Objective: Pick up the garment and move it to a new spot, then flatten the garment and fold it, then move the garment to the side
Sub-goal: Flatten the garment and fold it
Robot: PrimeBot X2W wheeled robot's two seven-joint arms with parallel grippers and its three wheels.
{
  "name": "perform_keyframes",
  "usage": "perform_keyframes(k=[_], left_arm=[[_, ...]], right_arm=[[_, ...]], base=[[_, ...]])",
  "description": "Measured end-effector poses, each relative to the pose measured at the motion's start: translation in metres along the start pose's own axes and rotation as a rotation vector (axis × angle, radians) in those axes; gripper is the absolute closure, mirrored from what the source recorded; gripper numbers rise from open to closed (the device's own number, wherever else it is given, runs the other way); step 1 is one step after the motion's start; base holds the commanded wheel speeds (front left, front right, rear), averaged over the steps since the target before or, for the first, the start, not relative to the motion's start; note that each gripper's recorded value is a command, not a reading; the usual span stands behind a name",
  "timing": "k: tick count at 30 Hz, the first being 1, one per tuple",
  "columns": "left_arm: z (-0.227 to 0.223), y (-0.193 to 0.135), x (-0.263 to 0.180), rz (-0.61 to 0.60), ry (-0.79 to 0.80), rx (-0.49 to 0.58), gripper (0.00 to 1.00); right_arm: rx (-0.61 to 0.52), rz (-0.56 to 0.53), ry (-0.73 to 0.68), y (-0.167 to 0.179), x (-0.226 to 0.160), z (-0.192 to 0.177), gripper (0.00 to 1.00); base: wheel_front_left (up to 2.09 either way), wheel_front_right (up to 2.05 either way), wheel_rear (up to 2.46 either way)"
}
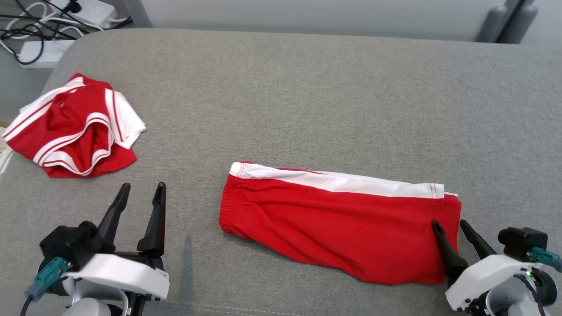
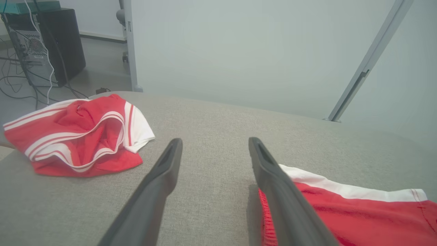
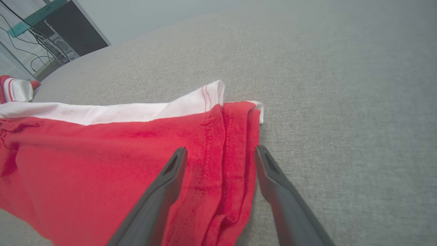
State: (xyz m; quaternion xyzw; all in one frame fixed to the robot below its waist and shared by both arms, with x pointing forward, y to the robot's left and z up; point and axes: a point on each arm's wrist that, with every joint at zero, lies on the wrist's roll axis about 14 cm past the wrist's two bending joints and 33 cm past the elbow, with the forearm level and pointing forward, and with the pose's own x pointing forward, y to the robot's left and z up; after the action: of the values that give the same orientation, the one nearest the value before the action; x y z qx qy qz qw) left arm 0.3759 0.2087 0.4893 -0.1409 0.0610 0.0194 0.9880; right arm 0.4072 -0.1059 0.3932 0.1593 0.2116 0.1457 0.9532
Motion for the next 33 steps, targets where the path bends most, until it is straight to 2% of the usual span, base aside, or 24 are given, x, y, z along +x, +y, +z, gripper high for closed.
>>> perform_keyframes(k=[4, 12, 18, 24, 33], left_arm=[[0.025, 0.007, -0.016, 0.036, -0.111, 0.037, 0.00], [0.026, 0.014, -0.044, 0.073, -0.156, 0.116, 0.00], [0.019, 0.002, -0.045, 0.028, -0.152, 0.103, 0.00], [0.009, -0.004, -0.041, 0.001, -0.130, 0.108, 0.00], [0.007, -0.006, -0.035, -0.005, -0.133, 0.102, 0.00]], right_arm=[[-0.023, -0.008, -0.004, 0.002, -0.004, -0.002, 0.00], [-0.044, -0.021, -0.019, 0.011, -0.016, -0.005, 0.00], [-0.059, -0.075, -0.027, -0.002, -0.026, -0.004, 0.00], [-0.054, -0.110, 0.029, -0.013, -0.027, -0.019, 0.00], [-0.058, -0.067, 0.104, -0.001, -0.005, -0.028, 0.00]], base=[[0.00, 0.00, 0.00], [0.00, 0.00, 0.00], [0.00, 0.00, 0.00], [0.00, 0.00, 0.00], [0.00, 0.00, 0.00]])
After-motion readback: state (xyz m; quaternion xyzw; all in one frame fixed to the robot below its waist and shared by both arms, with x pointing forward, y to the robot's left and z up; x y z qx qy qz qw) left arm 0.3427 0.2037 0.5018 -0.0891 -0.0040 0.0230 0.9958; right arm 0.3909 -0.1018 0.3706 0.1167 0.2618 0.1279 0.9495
